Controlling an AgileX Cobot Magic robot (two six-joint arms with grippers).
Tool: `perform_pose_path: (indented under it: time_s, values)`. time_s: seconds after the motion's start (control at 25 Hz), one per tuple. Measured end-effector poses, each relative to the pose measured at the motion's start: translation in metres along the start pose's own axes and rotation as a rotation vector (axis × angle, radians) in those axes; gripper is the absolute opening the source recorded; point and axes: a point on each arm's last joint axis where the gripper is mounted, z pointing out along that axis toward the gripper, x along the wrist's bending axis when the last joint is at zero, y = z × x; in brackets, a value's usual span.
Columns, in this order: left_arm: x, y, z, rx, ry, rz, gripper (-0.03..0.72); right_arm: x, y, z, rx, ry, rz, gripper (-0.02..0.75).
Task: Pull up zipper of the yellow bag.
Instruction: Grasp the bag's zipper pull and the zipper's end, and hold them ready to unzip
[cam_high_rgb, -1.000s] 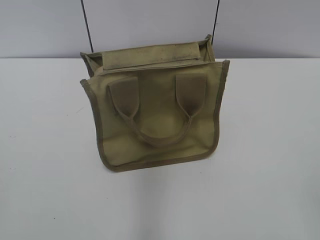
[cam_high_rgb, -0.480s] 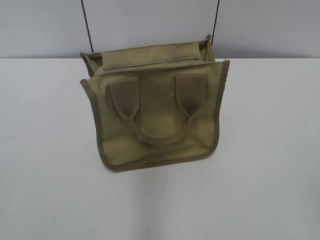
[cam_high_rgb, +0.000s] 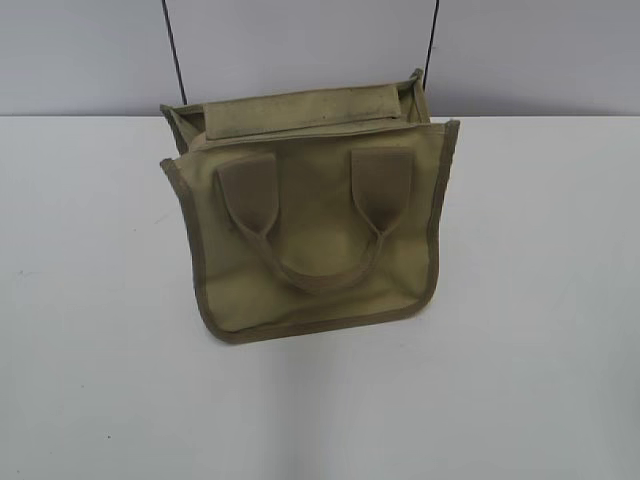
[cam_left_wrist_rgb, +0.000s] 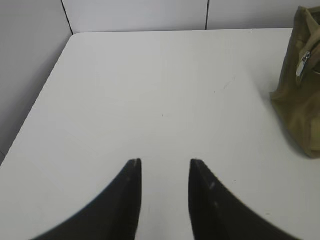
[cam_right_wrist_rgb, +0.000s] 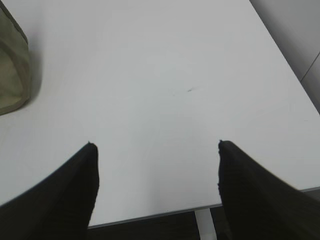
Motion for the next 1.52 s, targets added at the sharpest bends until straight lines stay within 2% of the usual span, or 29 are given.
perform_pose_path:
  time_s: [0.12, 0.24, 0.36, 0.52, 0.8, 0.92, 1.12, 1.24, 1.44, 1.52]
  values:
    - [0.0, 0.008, -0.003, -0.068, -0.002, -0.004, 0.272, 0.0, 0.0, 0.0, 0.0, 0.0, 0.0, 0.544]
    - [0.0, 0.021, -0.006, -0.207, -0.008, -0.014, 0.337, 0.0, 0.0, 0.0, 0.0, 0.0, 0.0, 0.544]
    - [0.001, 0.035, 0.0, -0.287, -0.003, -0.017, 0.412, 0.0, 0.0, 0.0, 0.0, 0.0, 0.0, 0.544]
    - [0.001, 0.046, 0.029, -0.325, -0.002, -0.027, 0.464, 0.0, 0.0, 0.0, 0.0, 0.0, 0.0, 0.544]
    - [0.003, 0.041, 0.095, -0.469, 0.019, -0.058, 0.473, 0.0, 0.0, 0.0, 0.0, 0.0, 0.0, 0.543]
    - [0.003, 0.033, 0.123, -0.433, 0.025, -0.058, 0.473, 0.0, 0.0, 0.0, 0.0, 0.0, 0.0, 0.543]
    - [-0.004, 0.025, 0.169, -0.325, -0.016, -0.048, 0.442, 0.0, 0.0, 0.0, 0.0, 0.0, 0.0, 0.543]
    - [-0.017, 0.018, 0.197, -0.286, -0.076, -0.015, 0.406, 0.0, 0.0, 0.0, 0.0, 0.001, 0.0, 0.543]
    - [-0.051, 0.001, 0.229, -0.273, -0.241, 0.085, 0.347, 0.0, 0.0, 0.0, 0.0, 0.001, 0.0, 0.543]
    - [-0.061, -0.01, 0.241, -0.253, -0.299, 0.091, 0.332, 0.0, 0.0, 0.0, 0.0, 0.001, 0.0, 0.543]
